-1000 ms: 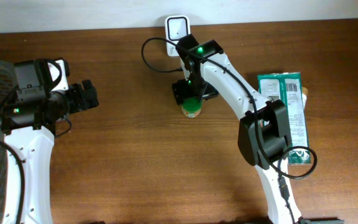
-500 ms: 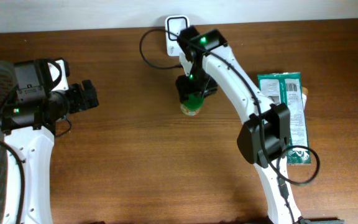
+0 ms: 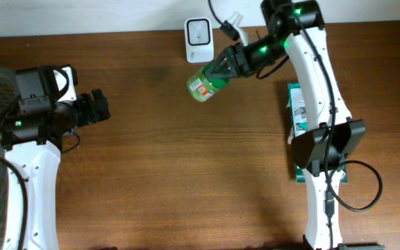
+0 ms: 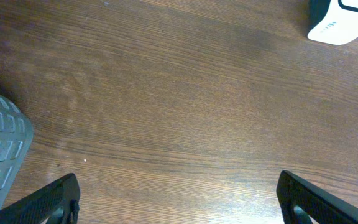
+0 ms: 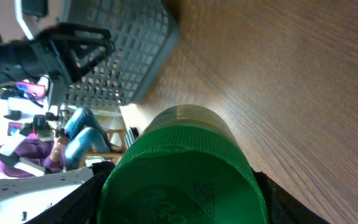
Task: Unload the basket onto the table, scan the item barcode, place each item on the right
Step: 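Lift the jar and hold it in front of the white scanner, then carry the jar right and set it beside the wipes pack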
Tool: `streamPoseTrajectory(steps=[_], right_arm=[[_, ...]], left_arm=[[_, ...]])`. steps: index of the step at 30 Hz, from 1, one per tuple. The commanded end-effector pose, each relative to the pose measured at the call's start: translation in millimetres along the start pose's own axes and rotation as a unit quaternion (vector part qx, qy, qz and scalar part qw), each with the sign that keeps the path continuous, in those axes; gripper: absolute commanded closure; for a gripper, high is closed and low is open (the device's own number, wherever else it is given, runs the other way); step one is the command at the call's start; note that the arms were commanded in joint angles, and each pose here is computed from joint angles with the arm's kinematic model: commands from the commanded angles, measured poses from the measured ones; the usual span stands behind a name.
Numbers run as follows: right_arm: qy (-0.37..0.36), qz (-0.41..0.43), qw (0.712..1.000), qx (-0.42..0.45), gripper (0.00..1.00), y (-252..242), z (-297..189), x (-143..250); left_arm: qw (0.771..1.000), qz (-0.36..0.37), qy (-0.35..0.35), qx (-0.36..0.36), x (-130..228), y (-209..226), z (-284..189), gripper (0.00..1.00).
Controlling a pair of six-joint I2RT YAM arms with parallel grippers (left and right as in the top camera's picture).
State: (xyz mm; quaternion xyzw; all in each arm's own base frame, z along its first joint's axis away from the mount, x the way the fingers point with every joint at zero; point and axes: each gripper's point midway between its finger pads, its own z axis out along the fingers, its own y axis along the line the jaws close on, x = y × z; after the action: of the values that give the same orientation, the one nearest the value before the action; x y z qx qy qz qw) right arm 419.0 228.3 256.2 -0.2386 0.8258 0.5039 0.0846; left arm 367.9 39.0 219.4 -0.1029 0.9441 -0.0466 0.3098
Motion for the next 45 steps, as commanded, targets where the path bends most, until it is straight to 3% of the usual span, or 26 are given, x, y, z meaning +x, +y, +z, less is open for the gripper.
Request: streamPoseTrajectory(steps=[1,5,8,11,14,20,23,27,31,38,42,45], right_arm=[[-0.025,-0.03,0.999,-0.038,0.4,31,-10,-7],[-0.02,-0.06,0.998,0.009,0.45,17,-5,-12],[-0.003,-0.113,0.977,0.183,0.5,-32,11,-28],[-0.007,-0.173,0.915,0.364,0.5,-77,20,-59],[-0.063,-0.224,0.836,0.497,0.5,-97,12,-107],[-0.094,-0.385,0.744,0.537,0.62,-109,7,-169],[-0.118,-0.433,0.685,0.574,0.62,-115,-7,-197],[-0.063,-0.501,0.634,0.586,0.63,-138,5,-200],[-0.012,-0.53,0.615,0.583,0.63,-164,21,-191],[-0.015,-0.524,0.611,0.594,0.62,-172,15,-193],[-0.037,-0.522,0.624,0.581,0.62,-152,7,-196],[-0.115,-0.475,0.656,0.575,0.62,-99,-32,-202]], left_arm=[[1.0,-0.004,-0.006,0.004,-5,-2,-3,0.01],[1.0,-0.003,-0.006,0.004,-4,-2,-3,0.01],[1.0,-0.003,-0.006,0.004,-5,-2,-3,0.01],[1.0,-0.003,-0.006,0.004,-5,-2,-3,0.01],[1.0,-0.004,-0.006,0.005,-4,-2,-3,0.01],[1.0,-0.004,-0.006,0.004,-4,-2,-3,0.01],[1.0,-0.004,-0.006,0.004,-4,-2,-3,0.01],[1.0,-0.003,-0.006,0.004,-4,-2,-3,0.01],[1.0,-0.003,-0.006,0.004,-4,-2,-3,0.01],[1.0,-0.004,-0.006,0.004,-4,-2,-3,0.01],[1.0,-0.004,-0.006,0.004,-4,-2,-3,0.01],[1.0,-0.003,-0.006,0.004,-4,-2,-3,0.01]])
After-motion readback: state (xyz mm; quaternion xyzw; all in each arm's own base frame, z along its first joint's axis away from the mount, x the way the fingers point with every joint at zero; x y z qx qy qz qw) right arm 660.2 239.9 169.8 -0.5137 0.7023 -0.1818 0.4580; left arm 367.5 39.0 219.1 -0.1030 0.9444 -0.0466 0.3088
